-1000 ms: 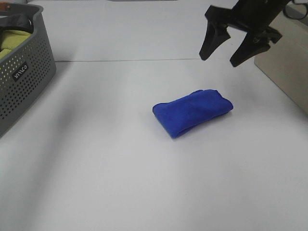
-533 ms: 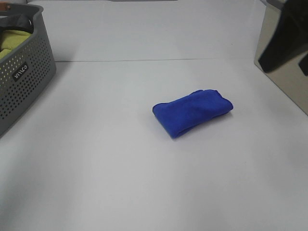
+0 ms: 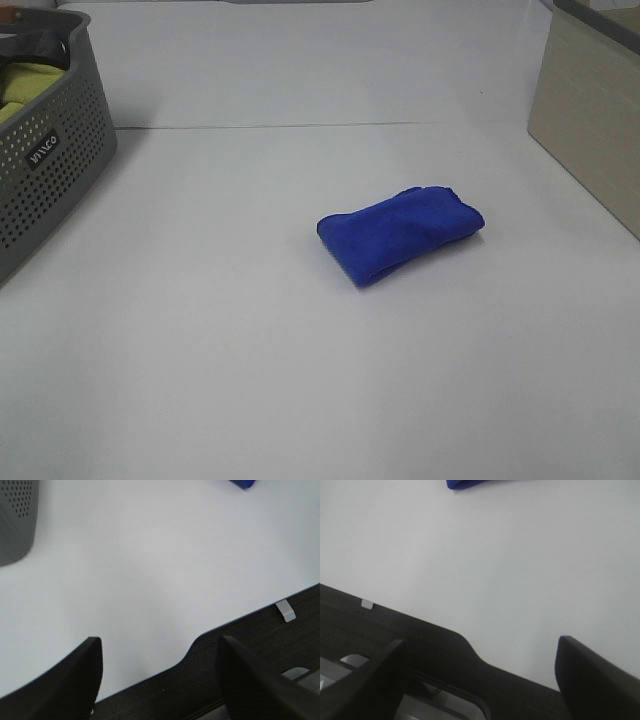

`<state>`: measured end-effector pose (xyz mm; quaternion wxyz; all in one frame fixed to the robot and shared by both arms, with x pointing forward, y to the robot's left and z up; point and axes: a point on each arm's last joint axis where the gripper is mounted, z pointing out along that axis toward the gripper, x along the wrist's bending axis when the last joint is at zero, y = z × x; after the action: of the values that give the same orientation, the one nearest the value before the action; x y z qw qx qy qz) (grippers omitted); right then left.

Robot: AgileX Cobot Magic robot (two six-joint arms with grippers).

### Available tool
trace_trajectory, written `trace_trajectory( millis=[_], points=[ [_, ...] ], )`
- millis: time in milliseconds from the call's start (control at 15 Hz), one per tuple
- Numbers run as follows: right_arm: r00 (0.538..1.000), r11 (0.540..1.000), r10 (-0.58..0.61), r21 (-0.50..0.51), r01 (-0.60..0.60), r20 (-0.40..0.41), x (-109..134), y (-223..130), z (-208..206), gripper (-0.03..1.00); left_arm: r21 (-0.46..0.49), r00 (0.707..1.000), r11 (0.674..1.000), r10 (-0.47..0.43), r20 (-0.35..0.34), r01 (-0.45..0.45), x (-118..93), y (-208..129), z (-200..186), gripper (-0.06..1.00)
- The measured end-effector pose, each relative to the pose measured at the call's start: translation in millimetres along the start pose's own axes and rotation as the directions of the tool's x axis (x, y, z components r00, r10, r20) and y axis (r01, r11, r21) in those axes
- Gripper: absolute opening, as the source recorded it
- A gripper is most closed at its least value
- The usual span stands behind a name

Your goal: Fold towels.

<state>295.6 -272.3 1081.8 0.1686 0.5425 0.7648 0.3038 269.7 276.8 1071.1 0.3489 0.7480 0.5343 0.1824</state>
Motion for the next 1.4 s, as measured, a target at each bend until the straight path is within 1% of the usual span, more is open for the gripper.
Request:
trace_trajectory(
  millis=[133, 200, 267, 333, 467, 600, 867, 1400],
  points=[
    [0.999, 0.996, 0.002, -0.089, 0.003, 0.050, 0, -30, -7, 0.76, -0.042, 0.999, 0.998, 0.039, -0.004, -0.039, -1, -19, 0, 0.62],
    [0.998, 0.991, 0.006, -0.131, 0.003, 0.070, 0, -43, -9, 0.76, -0.069, 0.998, 0.996, 0.055, -0.008, -0.055, -2, -22, -3, 0.62],
    [0.996, 0.974, -0.003, -0.225, 0.024, 0.092, 2, -57, -18, 0.76, -0.110, 0.998, 0.992, 0.064, -0.016, -0.065, -2, -22, -2, 0.62],
    [0.995, 0.966, -0.005, -0.258, 0.030, 0.096, 3, -61, -22, 0.76, -0.118, 0.997, 0.990, 0.070, -0.020, -0.071, -1, -23, 2, 0.62],
    [0.995, 0.957, -0.007, -0.288, 0.037, 0.104, 3, -64, -23, 0.76, -0.126, 0.996, 0.988, 0.081, -0.023, -0.083, 0, -23, 3, 0.62],
    [0.994, 0.951, -0.001, -0.308, 0.035, 0.109, 1, -63, -17, 0.76, -0.132, 0.995, 0.986, 0.102, -0.011, -0.102, -2, -22, 3, 0.62],
    [0.994, 0.947, 0.002, -0.320, 0.034, 0.110, 1, -62, -16, 0.76, -0.141, 0.988, 0.978, 0.155, 0.016, -0.151, -5, -22, 3, 0.62],
    [0.994, 0.947, 0.002, -0.320, 0.034, 0.110, 1, -62, -16, 0.76, -0.140, 0.987, 0.978, 0.160, 0.020, -0.156, -5, -22, 3, 0.62]
  ],
)
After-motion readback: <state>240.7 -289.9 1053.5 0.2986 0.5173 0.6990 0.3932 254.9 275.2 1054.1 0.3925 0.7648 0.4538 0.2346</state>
